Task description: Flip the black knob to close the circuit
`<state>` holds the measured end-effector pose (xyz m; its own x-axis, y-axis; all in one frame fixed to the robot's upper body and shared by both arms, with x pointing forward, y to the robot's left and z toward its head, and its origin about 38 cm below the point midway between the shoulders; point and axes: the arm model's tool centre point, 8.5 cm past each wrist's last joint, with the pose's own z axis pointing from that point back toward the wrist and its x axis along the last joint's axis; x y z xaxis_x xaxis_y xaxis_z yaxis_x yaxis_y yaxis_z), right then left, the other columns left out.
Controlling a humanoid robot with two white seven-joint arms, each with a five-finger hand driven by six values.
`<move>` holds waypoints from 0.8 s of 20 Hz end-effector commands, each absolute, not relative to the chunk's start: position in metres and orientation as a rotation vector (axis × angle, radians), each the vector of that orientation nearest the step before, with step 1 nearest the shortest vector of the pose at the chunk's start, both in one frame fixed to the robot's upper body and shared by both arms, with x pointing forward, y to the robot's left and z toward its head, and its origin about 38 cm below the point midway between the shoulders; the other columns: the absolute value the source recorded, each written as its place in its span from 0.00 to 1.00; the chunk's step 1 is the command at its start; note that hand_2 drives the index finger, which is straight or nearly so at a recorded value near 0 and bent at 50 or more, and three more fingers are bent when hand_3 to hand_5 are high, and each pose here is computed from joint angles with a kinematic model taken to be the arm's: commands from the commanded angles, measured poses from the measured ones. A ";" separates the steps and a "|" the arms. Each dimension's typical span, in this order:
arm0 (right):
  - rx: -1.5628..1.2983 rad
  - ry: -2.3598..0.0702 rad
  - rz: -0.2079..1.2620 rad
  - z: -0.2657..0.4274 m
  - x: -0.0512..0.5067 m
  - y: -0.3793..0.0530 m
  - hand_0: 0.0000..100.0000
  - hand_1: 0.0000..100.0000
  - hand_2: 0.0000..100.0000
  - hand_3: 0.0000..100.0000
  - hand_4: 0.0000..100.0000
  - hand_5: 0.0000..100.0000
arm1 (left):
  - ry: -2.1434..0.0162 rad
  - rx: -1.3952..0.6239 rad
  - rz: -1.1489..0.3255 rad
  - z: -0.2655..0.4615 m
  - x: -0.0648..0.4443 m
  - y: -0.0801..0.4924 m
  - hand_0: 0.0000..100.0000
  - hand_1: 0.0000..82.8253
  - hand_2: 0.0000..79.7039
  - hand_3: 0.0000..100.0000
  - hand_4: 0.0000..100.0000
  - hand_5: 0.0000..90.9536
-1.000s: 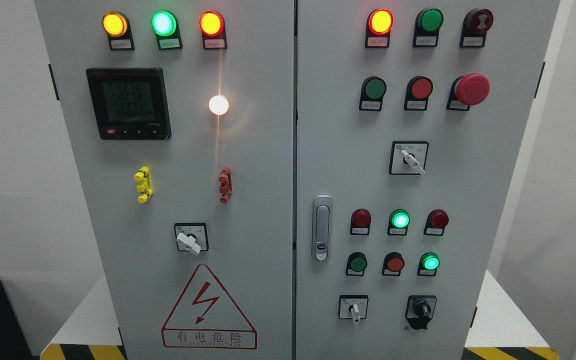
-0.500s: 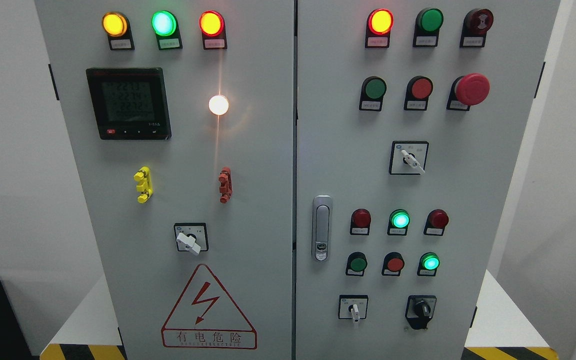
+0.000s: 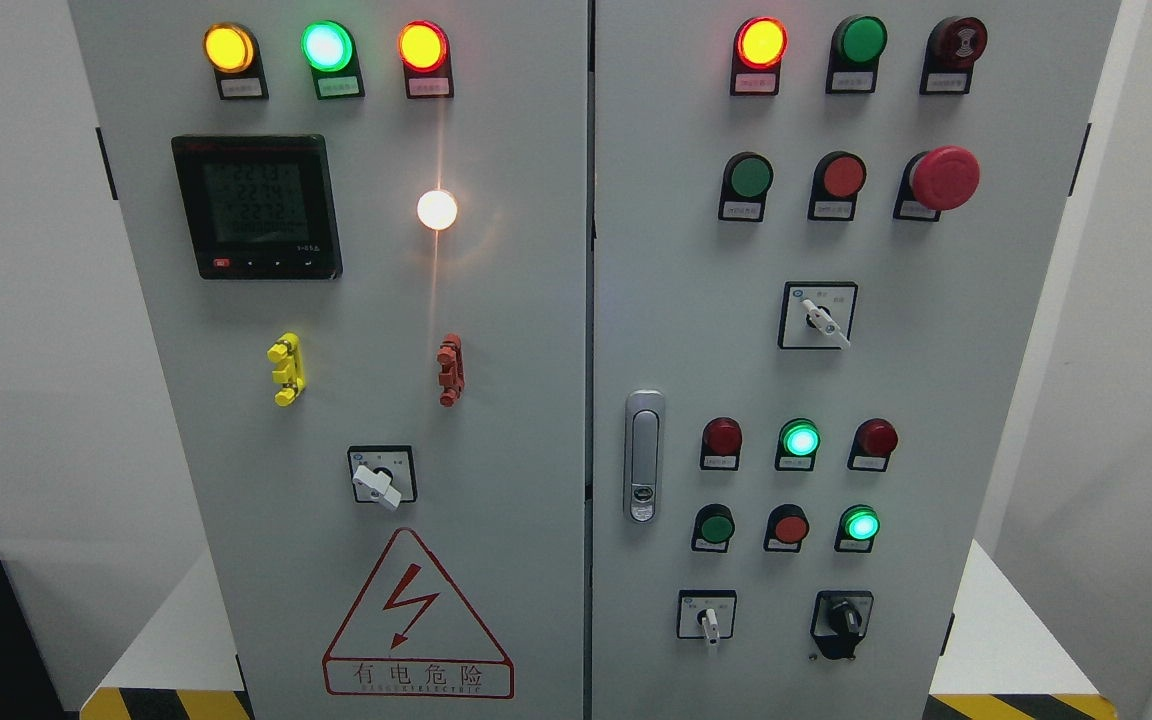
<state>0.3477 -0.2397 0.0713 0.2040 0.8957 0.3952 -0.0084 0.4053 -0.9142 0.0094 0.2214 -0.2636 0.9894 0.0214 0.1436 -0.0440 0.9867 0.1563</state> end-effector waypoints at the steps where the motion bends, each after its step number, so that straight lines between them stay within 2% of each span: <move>1: -1.010 -1.247 0.761 0.103 0.359 -0.242 0.00 0.00 0.93 1.00 0.97 0.98 | -0.142 0.160 0.034 -0.264 0.009 0.221 0.12 0.67 0.00 0.00 0.00 0.00; 7: -1.052 -1.252 0.721 0.127 0.379 -0.250 0.00 0.00 0.94 1.00 0.97 0.98 | -0.142 0.159 0.032 -0.264 0.009 0.221 0.12 0.67 0.00 0.00 0.00 0.00; 16: -1.111 -1.232 0.746 0.145 0.397 -0.264 0.00 0.00 0.93 1.00 0.97 0.98 | -0.142 0.161 0.034 -0.264 0.009 0.222 0.12 0.67 0.00 0.00 0.00 0.00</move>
<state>0.3867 -0.2444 0.1291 0.1950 0.9055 0.3769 0.0881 0.3666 -0.9262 0.0094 0.2217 -0.2636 0.9894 0.0213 0.1437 -0.0446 0.9860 0.1604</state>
